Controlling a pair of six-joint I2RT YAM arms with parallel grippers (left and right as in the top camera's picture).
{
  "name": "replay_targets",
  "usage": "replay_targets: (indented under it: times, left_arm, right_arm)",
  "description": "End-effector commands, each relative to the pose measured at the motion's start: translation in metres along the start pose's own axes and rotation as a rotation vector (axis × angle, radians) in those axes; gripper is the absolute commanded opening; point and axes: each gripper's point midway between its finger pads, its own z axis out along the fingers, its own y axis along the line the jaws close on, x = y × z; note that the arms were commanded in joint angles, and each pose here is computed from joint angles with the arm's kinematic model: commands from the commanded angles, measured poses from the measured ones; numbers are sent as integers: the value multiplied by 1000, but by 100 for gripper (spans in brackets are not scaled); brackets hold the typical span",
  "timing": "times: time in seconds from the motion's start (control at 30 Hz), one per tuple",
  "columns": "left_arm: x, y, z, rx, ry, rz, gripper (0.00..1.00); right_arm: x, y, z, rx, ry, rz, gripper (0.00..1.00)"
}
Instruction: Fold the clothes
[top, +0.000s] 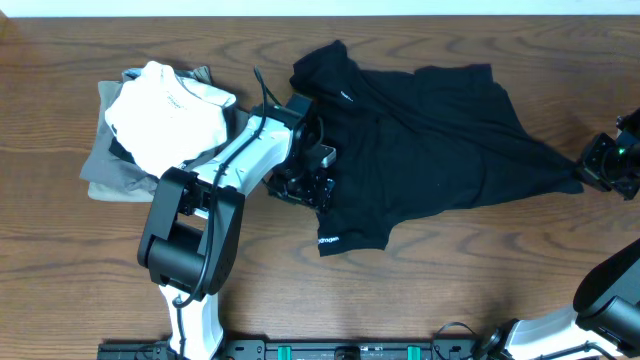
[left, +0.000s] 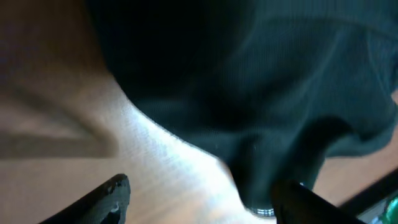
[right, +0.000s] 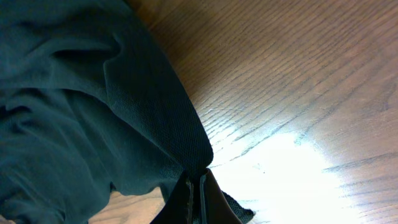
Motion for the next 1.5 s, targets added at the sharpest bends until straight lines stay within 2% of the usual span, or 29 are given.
replay_targets:
  times: [0.0,0.17,0.33,0.63,0.73,0.83,0.87,1.07,1.3,1.47]
  left_arm:
    - [-5,-6,4,50,-15,-41,73]
    - [-22,-10,4,82,-79,-139,71]
    - [-31,8,8,-2,-127,-304,64]
    - [-28,11,19,-3,-117,-329,58]
    - [-26,7,27,24,-93,-329,41]
    - [-23,4,31,42,-72,-335,11]
    - [-22,5,28,41,-67,-340,6]
    - [13,18,-27,9,1,-432,6]
    - [57,27,-109,5,-105,-520,6]
    - [75,18,-134,-10,-154,-514,6]
  right_arm:
    - [-2,-1,-8,-1,-21,15,1]
    - [-2,1,-8,-14,-19,15,1]
    - [-2,2,-8,-17,-19,15,1]
    - [-2,6,-8,-43,-17,15,1]
    - [-2,6,-8,-43,-17,14,1]
    - [-2,5,-9,-42,-18,18,1]
    - [-2,4,-9,-41,-19,21,1]
    - [-7,-47,-17,69,-49,160,1]
    - [2,-95,-28,86,-44,314,1]
    - [6,-99,-30,73,-30,335,2]
